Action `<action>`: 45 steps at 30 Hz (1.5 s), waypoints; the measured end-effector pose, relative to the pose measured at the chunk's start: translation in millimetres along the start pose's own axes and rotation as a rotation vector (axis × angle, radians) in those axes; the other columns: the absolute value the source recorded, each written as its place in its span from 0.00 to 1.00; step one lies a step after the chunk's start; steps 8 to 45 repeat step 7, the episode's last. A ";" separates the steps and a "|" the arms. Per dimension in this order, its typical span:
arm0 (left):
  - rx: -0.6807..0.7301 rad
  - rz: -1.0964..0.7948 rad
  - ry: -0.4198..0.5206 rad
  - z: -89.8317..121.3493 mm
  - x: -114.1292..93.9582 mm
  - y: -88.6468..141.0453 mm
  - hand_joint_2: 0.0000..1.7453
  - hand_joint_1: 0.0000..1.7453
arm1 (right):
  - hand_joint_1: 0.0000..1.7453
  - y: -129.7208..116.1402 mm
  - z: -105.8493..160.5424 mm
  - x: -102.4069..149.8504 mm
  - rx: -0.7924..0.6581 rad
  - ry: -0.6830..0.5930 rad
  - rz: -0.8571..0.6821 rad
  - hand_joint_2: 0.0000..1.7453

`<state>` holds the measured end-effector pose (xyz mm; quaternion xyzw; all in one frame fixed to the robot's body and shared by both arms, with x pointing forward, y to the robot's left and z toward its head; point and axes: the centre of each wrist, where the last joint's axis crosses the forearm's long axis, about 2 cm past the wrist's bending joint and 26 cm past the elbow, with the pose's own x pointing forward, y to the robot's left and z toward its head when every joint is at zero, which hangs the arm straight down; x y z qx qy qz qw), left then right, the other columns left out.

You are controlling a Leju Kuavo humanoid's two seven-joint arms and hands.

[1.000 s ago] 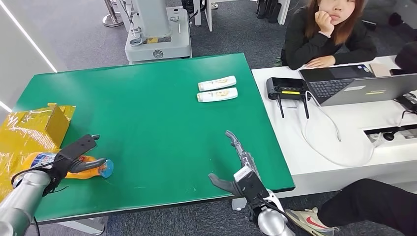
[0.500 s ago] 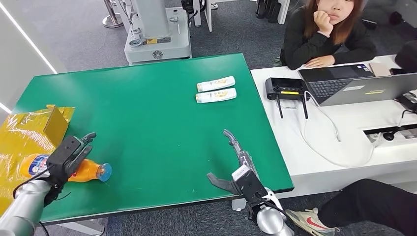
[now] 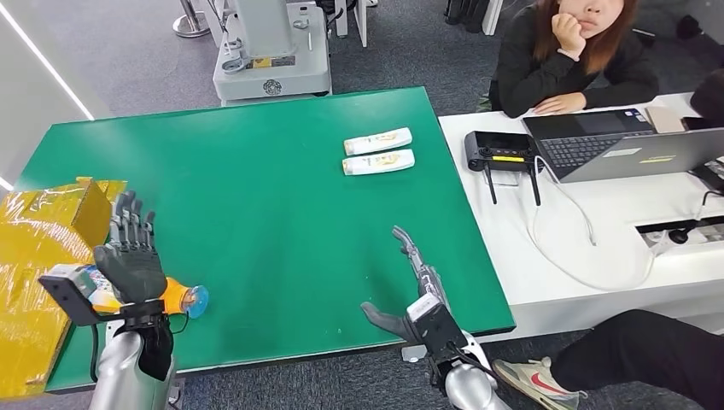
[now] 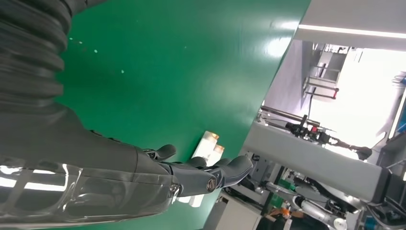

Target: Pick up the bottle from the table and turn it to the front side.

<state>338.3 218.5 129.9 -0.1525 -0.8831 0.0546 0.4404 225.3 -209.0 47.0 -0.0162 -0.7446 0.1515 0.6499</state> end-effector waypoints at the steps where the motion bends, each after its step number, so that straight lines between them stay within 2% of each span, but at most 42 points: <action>1: 0.010 -0.026 -0.048 -6.4 8.8 -6.8 0.00 0.00 | 0.00 0.8 -0.2 0.3 -0.002 -0.004 -0.002 1.00; 6: 0.049 -0.207 -0.259 -28.3 51.5 -33.6 0.00 0.00 | 0.00 3.6 0.3 0.5 -0.026 -0.014 -0.007 1.00; 7: 0.054 -0.222 -0.278 -29.6 55.1 -36.2 0.00 0.00 | 0.00 3.8 0.4 0.5 -0.028 -0.015 -0.009 1.00; 45: 0.054 -0.222 -0.278 -29.6 55.1 -36.2 0.00 0.00 | 0.00 3.8 0.4 0.5 -0.028 -0.015 -0.009 1.00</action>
